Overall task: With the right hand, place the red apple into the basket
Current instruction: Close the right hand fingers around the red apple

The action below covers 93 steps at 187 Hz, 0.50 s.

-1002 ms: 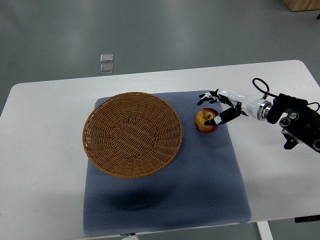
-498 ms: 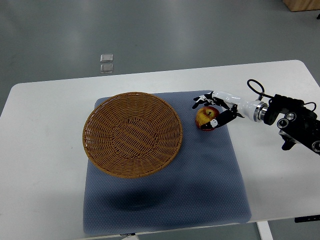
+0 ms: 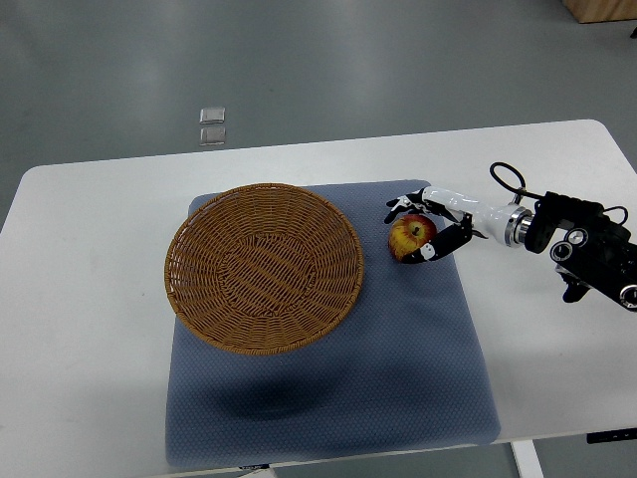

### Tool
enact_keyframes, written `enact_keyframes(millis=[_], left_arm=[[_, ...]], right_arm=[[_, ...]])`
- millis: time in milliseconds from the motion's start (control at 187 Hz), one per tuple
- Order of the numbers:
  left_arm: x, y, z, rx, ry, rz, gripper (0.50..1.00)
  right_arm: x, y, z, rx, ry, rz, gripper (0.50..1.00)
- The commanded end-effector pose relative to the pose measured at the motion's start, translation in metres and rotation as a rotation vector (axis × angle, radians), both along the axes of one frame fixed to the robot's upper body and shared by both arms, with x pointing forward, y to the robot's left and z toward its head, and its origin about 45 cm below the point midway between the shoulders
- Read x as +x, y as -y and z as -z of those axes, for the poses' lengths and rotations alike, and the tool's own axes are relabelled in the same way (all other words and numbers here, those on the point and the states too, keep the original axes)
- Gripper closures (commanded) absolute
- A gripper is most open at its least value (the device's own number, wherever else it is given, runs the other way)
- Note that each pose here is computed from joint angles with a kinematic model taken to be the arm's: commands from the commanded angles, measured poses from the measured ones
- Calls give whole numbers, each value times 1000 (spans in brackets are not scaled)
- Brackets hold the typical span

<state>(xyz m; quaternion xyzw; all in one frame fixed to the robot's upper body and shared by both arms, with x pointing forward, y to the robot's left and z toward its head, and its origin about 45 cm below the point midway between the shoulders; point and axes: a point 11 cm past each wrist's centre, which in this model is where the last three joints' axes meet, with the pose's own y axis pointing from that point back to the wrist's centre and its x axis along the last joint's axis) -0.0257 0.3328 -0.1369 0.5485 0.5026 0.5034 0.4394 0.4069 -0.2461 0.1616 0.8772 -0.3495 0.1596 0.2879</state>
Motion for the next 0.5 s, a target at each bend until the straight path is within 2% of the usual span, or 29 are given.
enact_keyframes(millis=[0,161,214,268,306,316,343,391,397,407,429,482,488,493], left_arm=[[0,0,0,0,0,0,500],[1,0,0,0,1,0,500],[0,0,0,0,0,0,500],[1,0,0,0,1,0,500],[0,0,0,0,0,0,500],[0,0,0,0,0,0,500],[1,0,0,0,1,0,500],[1,0,0,0,1,0,500],[0,0,0,0,0,0,500],[0,0,0,0,0,0,500],[0,0,0,0,0,0,500],[0,0,0,0,0,0,500],[0,0,0,0,0,0,500],[0,0,0,0,0,0,500]], right_arm=[[0,2,3,-23,15,9,591],[-2,2,7,-41,20,13,591],[-3,3,10,-55,26,18,617],[-2,3,9,-57,32,22,691],[-2,3,9,-59,33,24,762],[-2,3,9,-59,33,24,762],[-1,3,8,-58,35,25,817],[-1,3,8,-58,35,25,818],[-1,4,8,-59,35,26,925],[-1,4,7,-59,36,25,946],[0,4,7,-59,38,25,975],[0,4,7,-59,38,25,975],[2,3,3,-57,48,24,1000],[2,3,3,-57,48,24,1000]])
